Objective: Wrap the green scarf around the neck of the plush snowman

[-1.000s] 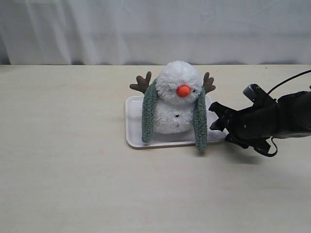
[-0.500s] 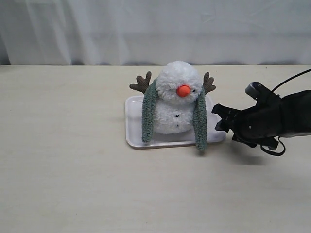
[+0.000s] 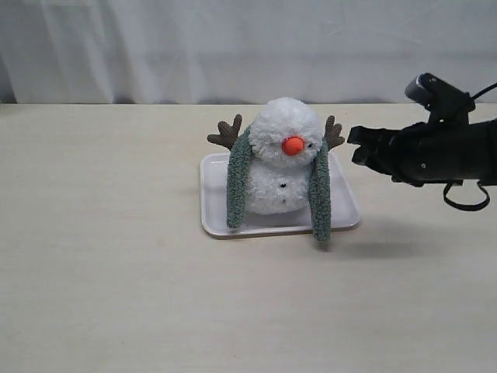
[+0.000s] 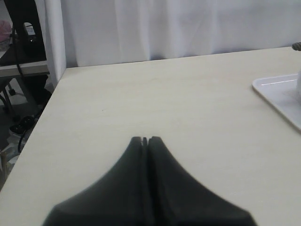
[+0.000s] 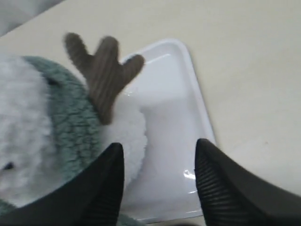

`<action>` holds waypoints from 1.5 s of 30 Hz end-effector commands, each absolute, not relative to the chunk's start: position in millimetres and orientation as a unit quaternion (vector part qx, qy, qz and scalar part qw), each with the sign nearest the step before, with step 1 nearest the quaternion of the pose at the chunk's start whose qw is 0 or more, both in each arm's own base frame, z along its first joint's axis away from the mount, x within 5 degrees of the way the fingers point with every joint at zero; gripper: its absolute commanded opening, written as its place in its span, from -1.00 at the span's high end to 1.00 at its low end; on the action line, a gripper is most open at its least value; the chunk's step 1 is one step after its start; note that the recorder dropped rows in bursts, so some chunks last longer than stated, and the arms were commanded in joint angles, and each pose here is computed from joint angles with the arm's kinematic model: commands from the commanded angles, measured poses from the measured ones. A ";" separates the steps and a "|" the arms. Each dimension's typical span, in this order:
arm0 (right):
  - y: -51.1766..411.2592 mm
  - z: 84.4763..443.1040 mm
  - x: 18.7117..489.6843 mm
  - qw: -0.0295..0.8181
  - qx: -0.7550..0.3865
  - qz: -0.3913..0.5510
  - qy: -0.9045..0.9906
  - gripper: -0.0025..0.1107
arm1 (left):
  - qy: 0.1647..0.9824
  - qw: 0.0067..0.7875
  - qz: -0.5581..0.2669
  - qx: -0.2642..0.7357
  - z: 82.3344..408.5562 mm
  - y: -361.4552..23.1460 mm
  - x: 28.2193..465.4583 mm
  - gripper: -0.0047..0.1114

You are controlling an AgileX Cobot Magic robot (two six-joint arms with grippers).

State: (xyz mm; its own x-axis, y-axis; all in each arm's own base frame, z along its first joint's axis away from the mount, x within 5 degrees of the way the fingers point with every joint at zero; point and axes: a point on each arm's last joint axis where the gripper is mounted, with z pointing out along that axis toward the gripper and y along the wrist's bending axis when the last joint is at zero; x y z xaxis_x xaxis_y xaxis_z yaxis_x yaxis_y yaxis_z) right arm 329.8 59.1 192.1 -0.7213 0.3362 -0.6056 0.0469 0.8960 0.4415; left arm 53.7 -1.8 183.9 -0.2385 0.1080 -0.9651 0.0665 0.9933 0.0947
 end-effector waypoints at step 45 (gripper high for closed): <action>217.6 150.9 334.4 0.241 -0.155 0.192 0.939 -0.01 | 0.784 0.619 0.014 0.055 184.0 -2.1 53.9 0.92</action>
State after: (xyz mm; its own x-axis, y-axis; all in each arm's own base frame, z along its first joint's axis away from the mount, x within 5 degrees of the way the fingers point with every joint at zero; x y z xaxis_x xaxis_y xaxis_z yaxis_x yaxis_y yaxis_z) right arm 331.2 213.0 147.3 -0.8342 -0.1829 -0.5203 -0.3672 0.8880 0.2766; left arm 53.7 -1.8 183.9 -0.2385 0.1080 -0.9651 0.0665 0.9933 0.0947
